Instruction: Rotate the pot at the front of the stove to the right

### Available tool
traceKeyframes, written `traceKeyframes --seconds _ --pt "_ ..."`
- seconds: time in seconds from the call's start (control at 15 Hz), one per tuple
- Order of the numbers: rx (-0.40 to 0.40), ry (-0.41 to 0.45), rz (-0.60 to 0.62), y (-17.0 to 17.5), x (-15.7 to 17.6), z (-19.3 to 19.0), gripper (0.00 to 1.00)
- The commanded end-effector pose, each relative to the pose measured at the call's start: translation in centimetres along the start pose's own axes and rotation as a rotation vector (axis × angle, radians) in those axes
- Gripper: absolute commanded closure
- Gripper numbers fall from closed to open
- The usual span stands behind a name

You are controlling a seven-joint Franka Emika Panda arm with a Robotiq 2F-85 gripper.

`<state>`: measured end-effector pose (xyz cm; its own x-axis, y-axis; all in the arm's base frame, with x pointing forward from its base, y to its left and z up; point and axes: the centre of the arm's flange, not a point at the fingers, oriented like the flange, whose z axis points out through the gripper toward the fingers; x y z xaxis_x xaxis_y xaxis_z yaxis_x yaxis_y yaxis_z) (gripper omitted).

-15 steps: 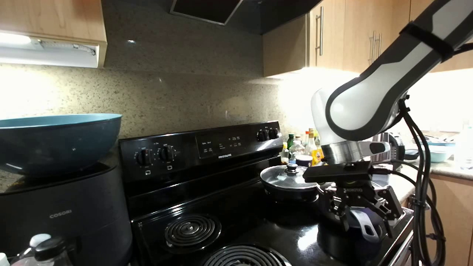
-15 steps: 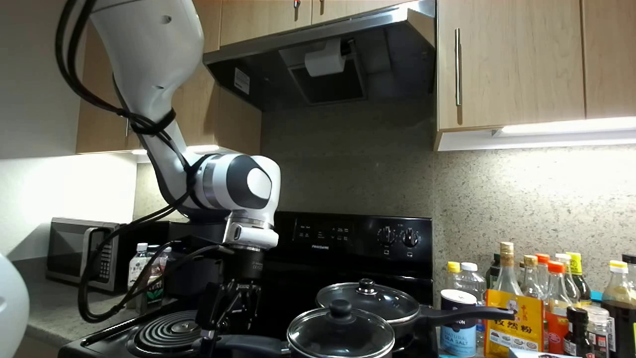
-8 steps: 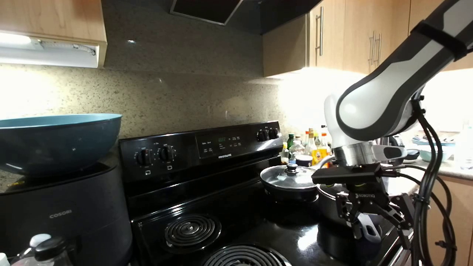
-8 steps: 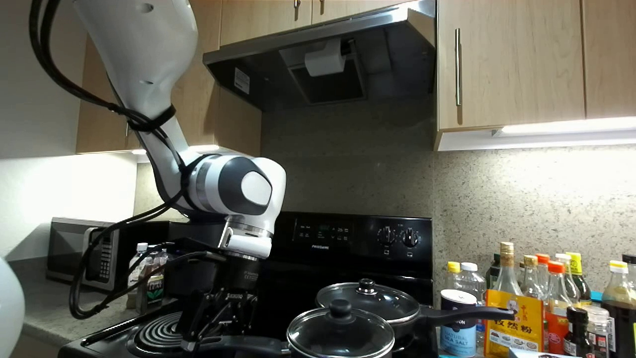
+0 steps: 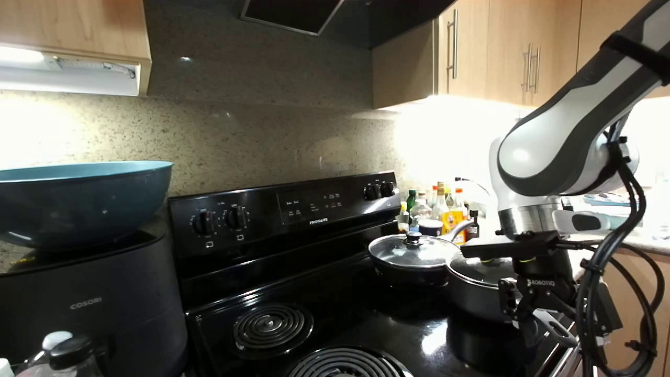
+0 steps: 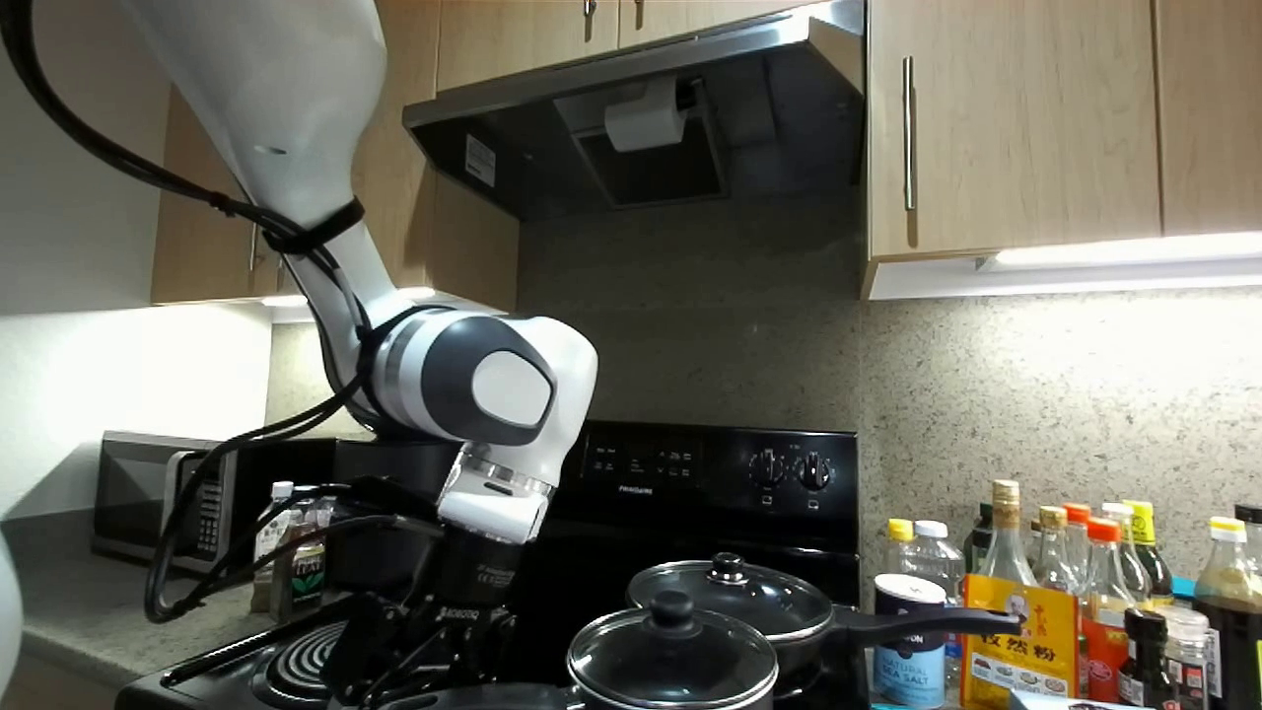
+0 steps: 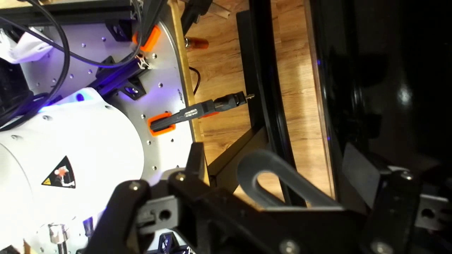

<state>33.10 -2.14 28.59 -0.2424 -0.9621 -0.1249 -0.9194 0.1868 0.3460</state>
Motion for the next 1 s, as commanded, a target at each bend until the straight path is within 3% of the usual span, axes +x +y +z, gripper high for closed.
traceKeyframes --seconds 0.0,0.33,0.4,0.47,0.8,0.93 --pt "0.033 -0.084 0.082 1.9 1.9 0.5 0.0" --pt "0.064 -0.166 0.152 2.1 3.8 0.0 0.0" --pt "0.066 -0.162 0.14 2.0 3.7 -0.2 0.0" --pt "0.029 -0.131 0.14 -0.5 3.4 -1.2 0.0" --pt "0.035 -0.134 0.143 -0.4 3.5 -1.4 0.0" --pt "0.015 -0.089 0.065 -0.8 1.8 -1.8 0.0"
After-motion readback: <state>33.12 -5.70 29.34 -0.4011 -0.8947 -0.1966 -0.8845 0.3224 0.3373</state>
